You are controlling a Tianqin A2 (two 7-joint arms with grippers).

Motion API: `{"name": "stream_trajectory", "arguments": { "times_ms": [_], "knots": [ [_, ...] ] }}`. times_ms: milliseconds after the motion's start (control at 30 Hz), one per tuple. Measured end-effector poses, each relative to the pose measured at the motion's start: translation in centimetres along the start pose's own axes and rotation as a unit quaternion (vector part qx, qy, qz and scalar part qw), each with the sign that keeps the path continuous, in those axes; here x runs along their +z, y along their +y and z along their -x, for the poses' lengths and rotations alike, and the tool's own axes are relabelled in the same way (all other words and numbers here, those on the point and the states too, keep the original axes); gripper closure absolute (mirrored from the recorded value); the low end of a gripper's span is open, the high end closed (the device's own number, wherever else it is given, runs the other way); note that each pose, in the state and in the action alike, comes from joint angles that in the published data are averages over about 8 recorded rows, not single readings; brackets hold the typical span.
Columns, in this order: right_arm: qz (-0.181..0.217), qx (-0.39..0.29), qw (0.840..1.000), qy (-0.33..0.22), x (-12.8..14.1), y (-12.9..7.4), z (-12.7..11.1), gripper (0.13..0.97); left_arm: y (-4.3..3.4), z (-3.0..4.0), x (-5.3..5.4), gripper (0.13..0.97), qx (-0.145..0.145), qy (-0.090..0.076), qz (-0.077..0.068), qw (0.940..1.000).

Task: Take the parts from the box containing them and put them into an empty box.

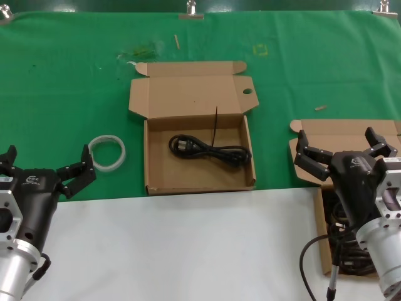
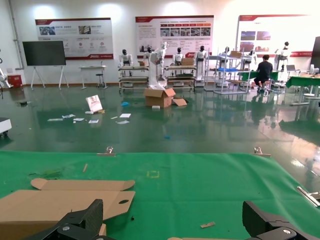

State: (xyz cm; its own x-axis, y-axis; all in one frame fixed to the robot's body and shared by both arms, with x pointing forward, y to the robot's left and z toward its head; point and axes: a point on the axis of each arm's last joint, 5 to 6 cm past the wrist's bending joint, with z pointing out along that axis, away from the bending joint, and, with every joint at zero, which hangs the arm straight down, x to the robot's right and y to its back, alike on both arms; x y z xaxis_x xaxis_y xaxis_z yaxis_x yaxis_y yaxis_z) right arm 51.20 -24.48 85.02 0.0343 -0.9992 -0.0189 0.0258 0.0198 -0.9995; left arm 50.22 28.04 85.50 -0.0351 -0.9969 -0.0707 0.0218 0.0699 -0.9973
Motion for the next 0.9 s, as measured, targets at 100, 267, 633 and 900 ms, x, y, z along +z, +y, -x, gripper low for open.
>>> {"name": "stream_trajectory", "arguments": {
  "times_ms": [100,267,633,900],
  "knots": [
    [0.000,0.000,1.000,0.000,0.00,0.00,0.00,0.130,0.00,0.00,0.00,0.132,0.000,0.000,0.000,1.0000],
    [0.000,0.000,1.000,0.000,0.00,0.00,0.00,0.130,0.00,0.00,0.00,0.132,0.000,0.000,0.000,1.0000],
    [0.000,0.000,1.000,0.000,0.00,0.00,0.00,0.130,0.00,0.00,0.00,0.132,0.000,0.000,0.000,1.0000],
    [0.000,0.000,1.000,0.000,0.00,0.00,0.00,0.130,0.00,0.00,0.00,0.132,0.000,0.000,0.000,1.0000]
  ]
}}
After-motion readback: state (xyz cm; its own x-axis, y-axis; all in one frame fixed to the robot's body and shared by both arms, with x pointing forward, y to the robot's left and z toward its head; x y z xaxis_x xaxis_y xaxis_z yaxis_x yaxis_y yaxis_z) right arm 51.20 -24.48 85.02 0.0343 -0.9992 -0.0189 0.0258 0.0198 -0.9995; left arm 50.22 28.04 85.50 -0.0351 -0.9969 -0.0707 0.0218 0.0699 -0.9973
